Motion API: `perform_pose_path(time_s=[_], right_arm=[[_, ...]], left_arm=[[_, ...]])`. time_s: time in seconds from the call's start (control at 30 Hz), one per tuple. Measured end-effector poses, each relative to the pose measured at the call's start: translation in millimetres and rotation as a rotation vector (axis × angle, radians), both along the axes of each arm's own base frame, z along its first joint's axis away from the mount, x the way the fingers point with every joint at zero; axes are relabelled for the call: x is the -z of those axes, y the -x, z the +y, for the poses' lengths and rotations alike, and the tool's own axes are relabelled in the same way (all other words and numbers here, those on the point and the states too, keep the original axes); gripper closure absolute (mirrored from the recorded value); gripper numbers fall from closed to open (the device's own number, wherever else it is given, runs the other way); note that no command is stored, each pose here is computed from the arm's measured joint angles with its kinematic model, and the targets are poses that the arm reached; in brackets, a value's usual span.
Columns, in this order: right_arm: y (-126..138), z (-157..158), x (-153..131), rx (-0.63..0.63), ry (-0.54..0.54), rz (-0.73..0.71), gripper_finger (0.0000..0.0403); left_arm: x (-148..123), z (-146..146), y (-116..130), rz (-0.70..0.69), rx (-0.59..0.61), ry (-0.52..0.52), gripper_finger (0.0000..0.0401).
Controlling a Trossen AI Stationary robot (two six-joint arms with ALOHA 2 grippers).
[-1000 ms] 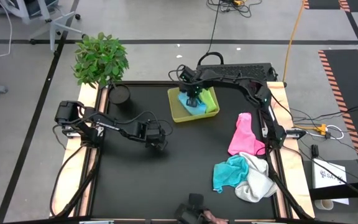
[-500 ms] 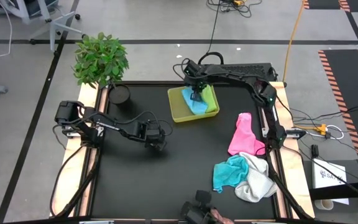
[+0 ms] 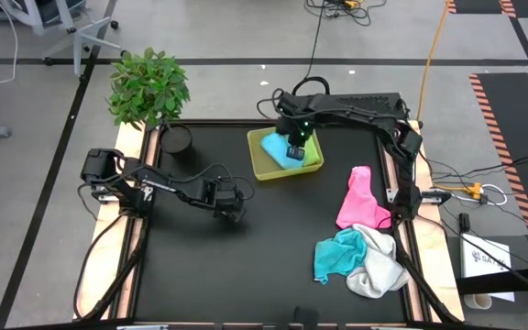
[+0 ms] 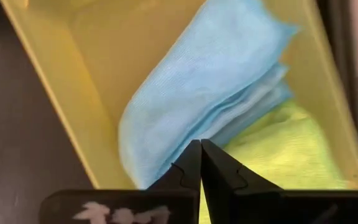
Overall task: Fold microfiber towels
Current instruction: Put the left blue microfiber cloth into the bin
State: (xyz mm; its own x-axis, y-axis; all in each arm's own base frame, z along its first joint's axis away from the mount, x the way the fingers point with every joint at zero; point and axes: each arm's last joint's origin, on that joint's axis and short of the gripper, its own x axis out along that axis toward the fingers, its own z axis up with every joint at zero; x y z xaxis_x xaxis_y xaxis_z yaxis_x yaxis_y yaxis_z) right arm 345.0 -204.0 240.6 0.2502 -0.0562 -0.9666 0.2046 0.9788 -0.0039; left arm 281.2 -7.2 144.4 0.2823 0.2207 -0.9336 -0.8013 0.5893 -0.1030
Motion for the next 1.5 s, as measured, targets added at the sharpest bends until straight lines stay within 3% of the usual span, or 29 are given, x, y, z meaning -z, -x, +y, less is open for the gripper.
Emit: perform_pose_path(time_s=[0.43, 0.87, 1.23, 1.4, 1.5], right_arm=[[17.4, 26.2, 60.2, 0.006, -0.106, 0.174, 0.0403], [13.6, 42.2, 58.2, -0.006, -0.132, 0.173, 0.0403], [19.4, 31.5, -7.7, 0.033, 0.083, -0.147, 0.0403], [1.7, 29.0, -5.4, 0.007, 0.062, -0.297, 0.0403], [-12.9, 30.4, 12.4, -0.015, 0.041, -0.31, 0.0403]], left_arm=[[0.0, 0.0, -0.1, -0.001, -0.004, 0.001, 0.0366], [0.0, 0.0, -0.2, -0.004, -0.01, 0.003, 0.0366], [-0.2, 0.0, -0.8, -0.01, -0.007, 0.002, 0.0366], [-0.2, 0.2, -0.8, -0.01, -0.007, 0.002, 0.0366], [-0.2, 0.2, -0.8, -0.011, -0.008, 0.002, 0.0366]])
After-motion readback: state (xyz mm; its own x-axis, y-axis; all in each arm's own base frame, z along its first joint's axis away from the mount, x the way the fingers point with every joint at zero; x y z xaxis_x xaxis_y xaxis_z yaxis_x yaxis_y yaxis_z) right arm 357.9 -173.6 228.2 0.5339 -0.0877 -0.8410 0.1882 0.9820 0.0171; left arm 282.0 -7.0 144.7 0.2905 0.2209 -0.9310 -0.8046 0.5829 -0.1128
